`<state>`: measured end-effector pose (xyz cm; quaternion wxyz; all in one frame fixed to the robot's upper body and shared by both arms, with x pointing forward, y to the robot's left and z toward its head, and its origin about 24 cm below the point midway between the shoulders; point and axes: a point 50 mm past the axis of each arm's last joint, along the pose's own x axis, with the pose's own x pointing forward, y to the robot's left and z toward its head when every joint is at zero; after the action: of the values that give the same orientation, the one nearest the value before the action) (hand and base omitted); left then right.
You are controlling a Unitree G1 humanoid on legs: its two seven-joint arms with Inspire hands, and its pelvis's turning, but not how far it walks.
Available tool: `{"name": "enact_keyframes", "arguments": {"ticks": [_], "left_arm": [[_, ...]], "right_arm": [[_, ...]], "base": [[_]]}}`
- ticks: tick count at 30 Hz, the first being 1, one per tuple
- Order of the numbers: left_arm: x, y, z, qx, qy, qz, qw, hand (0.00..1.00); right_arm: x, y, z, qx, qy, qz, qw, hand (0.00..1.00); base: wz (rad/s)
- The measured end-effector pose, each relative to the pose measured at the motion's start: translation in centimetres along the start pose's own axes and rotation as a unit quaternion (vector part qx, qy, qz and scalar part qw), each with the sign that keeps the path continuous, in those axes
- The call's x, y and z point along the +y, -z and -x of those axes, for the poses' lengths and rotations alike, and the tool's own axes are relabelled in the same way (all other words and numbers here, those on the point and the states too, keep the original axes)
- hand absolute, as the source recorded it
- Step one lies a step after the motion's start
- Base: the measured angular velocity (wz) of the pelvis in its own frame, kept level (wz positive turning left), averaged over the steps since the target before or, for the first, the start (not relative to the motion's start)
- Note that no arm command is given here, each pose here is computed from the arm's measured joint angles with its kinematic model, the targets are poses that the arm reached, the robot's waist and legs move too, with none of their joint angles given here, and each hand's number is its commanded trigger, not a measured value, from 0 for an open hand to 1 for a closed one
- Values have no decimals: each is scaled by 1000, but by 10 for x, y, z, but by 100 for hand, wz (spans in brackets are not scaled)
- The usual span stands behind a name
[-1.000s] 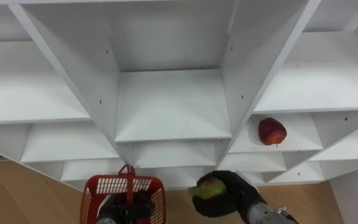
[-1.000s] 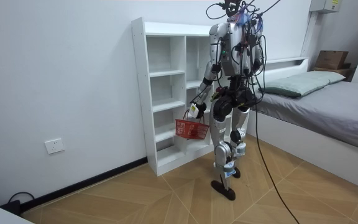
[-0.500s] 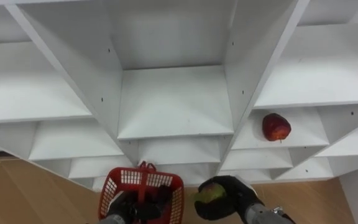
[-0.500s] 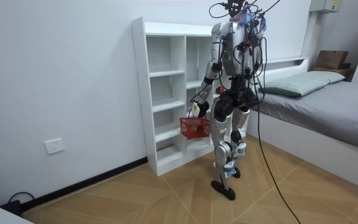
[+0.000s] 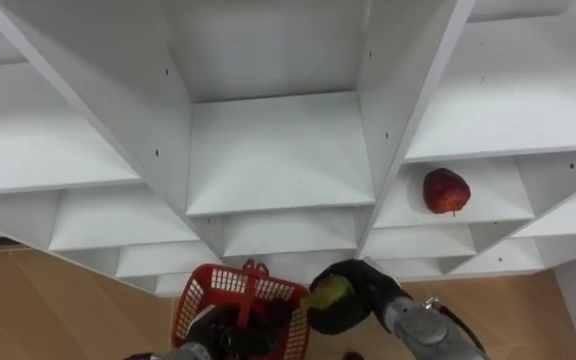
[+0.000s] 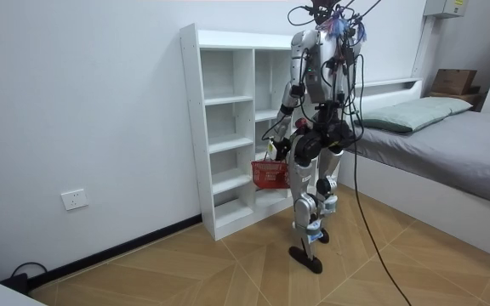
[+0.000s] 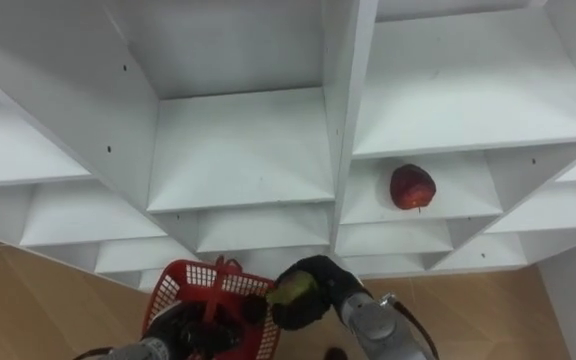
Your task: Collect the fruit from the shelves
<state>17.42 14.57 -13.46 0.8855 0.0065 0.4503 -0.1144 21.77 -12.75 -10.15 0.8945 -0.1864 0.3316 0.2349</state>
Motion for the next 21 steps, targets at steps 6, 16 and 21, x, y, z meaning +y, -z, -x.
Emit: {"name": "enact_keyframes", "arguments": {"ticks": [6,16,21], "left_arm": [[-7,1,-1,4,21,-20,1000,100],[-12,1,-2,8,34,-35,999,100],[-17,0,-2,10,43,-50,998,100]], "right_arm": [[6,-4,-2,-5,-6,9,1000,100],[14,-10,-5,-9,-14,11,1000,100],[19,-12,-7,-9,-28,27,999,62]], "base": [[0],[0],[0]]}}
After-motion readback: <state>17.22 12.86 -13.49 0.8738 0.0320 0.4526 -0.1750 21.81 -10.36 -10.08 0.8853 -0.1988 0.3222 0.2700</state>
